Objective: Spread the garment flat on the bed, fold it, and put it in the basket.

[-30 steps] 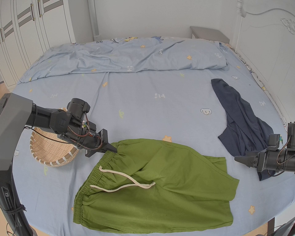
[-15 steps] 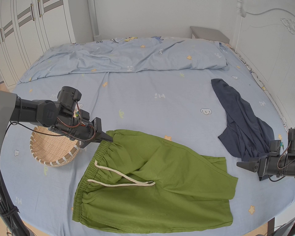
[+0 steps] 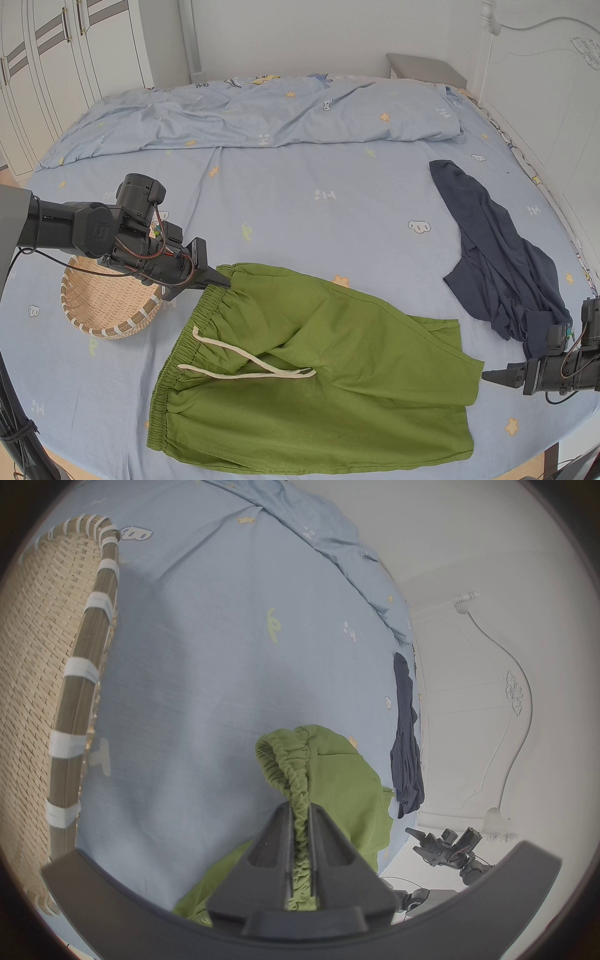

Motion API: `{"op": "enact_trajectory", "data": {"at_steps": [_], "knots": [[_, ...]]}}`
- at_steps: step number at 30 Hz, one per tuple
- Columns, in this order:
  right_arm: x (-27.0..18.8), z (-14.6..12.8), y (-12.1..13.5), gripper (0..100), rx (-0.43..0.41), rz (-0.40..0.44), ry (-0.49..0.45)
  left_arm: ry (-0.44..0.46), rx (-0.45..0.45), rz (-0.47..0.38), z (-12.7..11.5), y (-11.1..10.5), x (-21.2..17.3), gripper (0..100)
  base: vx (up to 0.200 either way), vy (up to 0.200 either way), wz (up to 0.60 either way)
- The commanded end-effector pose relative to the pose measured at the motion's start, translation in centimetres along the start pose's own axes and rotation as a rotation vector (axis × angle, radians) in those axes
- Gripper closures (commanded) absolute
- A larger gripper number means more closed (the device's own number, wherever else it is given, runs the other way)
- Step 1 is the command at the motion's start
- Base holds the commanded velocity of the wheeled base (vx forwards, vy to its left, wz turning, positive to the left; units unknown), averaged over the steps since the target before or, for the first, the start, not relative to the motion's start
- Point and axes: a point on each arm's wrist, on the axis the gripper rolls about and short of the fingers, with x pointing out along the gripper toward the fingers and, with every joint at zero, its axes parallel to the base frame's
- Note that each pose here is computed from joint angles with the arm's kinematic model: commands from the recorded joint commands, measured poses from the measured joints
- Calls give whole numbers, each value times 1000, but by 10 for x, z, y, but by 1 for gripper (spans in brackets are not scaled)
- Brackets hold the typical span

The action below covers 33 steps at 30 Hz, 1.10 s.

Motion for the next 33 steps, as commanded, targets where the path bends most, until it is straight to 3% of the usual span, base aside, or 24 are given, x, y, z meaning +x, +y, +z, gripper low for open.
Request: {"op": "enact_trajectory", "data": {"at_steps": [1, 8, 19, 33], "knots": [[9, -9, -5, 0, 38, 5, 68, -3, -4, 3, 1, 2, 0, 100, 0, 0, 0], [33, -7, -19, 0, 82, 37, 132, -4, -5, 4, 2, 3, 0, 100, 0, 0, 0], [60, -4, -32, 0, 87, 80, 133, -5, -6, 4, 2, 3, -1, 100, 0, 0, 0], [67, 3, -30, 0, 56, 98, 106, -4, -6, 6, 2, 3, 0, 100, 0, 0, 0]]}}
